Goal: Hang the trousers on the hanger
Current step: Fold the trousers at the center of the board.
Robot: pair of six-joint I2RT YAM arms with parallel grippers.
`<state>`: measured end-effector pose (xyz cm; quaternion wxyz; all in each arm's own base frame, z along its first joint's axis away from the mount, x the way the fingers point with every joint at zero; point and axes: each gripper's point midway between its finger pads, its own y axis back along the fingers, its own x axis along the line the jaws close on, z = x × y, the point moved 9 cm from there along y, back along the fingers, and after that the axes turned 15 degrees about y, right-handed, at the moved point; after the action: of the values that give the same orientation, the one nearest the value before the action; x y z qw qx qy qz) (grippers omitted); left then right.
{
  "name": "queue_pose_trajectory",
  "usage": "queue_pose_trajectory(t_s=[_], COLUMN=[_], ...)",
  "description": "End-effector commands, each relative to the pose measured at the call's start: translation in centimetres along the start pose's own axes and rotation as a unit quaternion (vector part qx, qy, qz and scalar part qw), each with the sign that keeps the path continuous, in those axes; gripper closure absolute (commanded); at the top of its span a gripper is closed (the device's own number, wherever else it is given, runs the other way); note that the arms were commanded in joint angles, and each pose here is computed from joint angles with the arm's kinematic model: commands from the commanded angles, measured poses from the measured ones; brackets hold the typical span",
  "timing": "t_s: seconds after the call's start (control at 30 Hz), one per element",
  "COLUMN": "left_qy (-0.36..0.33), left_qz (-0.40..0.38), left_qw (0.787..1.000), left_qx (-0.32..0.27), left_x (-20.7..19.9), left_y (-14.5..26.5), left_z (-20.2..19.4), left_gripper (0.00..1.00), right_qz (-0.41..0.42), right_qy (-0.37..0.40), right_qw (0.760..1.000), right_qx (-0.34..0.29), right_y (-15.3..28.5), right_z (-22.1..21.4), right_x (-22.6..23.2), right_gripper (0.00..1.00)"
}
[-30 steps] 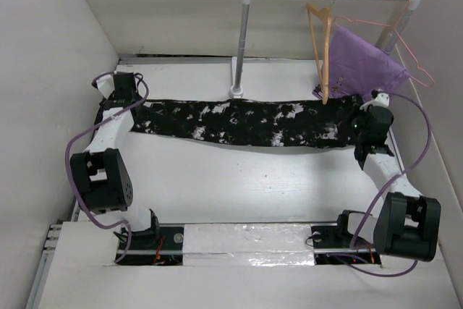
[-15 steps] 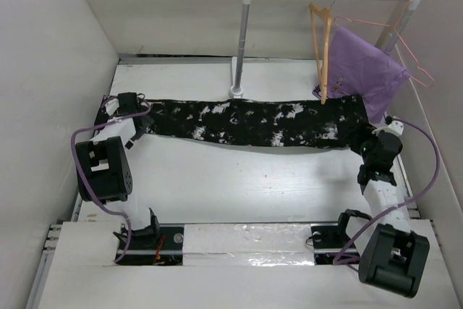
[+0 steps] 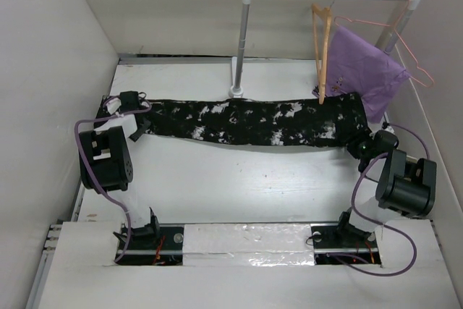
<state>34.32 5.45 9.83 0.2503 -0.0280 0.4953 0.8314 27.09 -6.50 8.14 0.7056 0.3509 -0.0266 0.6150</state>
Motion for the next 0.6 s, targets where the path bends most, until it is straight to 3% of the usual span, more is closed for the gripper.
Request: queue_pose_trajectory(t_s=[0.0,0.03,0.07,0.13,0.57], left_qy=[0.003,0.002,0.001,0.0,0.037], left_qz=[0.01,0.011,0.013,0.02,0.044], left_qw=[1.0,1.0,1.0,1.0,0.995], left_qx=[0.018,0.016,0.017,0.006,-0.076], left_x=[0.0,0.0,0.1,0.0,3.5], left_y=[-1.0,-1.1,-1.2,-1.1,4.6], left_z=[-0.7,-0.7,-0.8,-0.3,1.2], left_gripper=[0.7,0.8,0.96,1.0,1.0], right_qz=[0.051,0.052,0.05,0.025,-0.018], right_qy=[-0.021,-0.023,-0.021,-0.01,0.061], right_qw=[0.998,0.998,0.998,0.998,0.994], right_qx=[-0.039,-0.041,-0.041,-0.05,-0.089], right_y=[-0.6,-0.6,-0.6,0.1,7.0], right_z=[0.6,0.7,0.7,0.9,0.5], right_x=[0.8,0.8,0.8,0.7,2.0], right_gripper=[0.57,0.82,0.91,1.0,1.0])
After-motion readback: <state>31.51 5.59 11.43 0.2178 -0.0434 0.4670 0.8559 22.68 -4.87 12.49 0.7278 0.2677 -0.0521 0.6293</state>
